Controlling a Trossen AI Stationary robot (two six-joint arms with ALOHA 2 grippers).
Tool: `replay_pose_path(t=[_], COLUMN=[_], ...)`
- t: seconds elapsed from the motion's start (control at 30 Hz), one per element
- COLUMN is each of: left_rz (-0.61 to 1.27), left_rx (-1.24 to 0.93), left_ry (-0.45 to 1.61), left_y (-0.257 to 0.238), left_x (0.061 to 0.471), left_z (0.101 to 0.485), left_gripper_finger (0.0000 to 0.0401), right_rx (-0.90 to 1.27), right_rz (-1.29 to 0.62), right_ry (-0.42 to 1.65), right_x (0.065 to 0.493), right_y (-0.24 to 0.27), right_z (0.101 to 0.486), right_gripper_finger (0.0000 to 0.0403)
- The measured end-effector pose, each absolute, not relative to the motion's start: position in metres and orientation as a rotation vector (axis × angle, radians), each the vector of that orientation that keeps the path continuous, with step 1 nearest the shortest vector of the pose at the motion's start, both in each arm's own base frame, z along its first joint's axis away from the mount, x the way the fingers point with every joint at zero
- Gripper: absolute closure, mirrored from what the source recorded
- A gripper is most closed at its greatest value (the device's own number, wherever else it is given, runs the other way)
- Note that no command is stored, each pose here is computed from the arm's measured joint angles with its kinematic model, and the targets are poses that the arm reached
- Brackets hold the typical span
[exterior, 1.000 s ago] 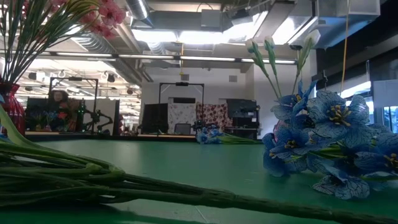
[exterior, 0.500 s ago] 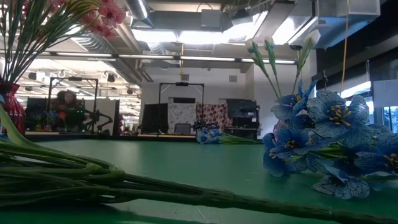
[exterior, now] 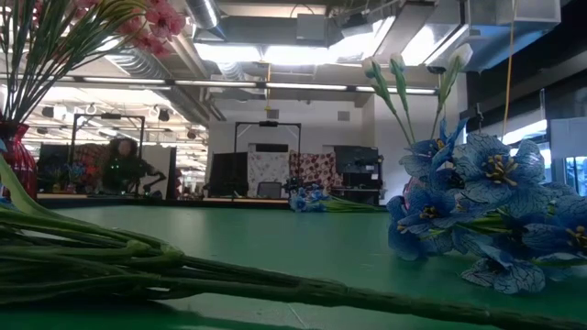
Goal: Sort flowers into vase by color
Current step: Move the bottom right blue flower to the bottom middle of the table
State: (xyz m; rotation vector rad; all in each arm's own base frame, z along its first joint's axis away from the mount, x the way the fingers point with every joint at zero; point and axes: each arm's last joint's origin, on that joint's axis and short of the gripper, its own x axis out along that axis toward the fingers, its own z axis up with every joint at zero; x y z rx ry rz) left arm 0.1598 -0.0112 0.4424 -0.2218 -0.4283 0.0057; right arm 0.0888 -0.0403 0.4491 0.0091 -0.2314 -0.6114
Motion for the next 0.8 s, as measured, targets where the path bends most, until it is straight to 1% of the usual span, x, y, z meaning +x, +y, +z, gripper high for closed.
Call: replay_pose_path(t=[0.13,0.3,0.37,0.6,0.8], left_rz=[-0.06,-0.242,-0.291,-0.273,-0.273], left_rx=[-0.307,-0.259,-0.247,-0.228,-0.247], left_ry=[-0.442,-0.534,-0.536,-0.426,-0.393], left_y=[-0.013,-0.021,-0.027,-0.053,-0.073], left_x=[0.162,0.172,0.179,0.212,0.21], left_z=[0.443,0.45,0.448,0.428,0.424], left_gripper_finger=[0.028,0.028,0.028,0.028,0.028], right_rx=[0.013,0.041,0.043,0.047,0.049], right_rz=[-0.612,-0.611,-0.613,-0.631,-0.652], right_ry=[-0.209,-0.169,-0.156,-0.097,-0.052], right_x=[0.089,0.089,0.089,0.089,0.089], right_y=[-0.04,-0.04,-0.04,-0.041,-0.042], right_z=[0.447,0.442,0.441,0.435,0.431], right_gripper_finger=[0.0162,0.0162,0.0162,0.0162,0.0162])
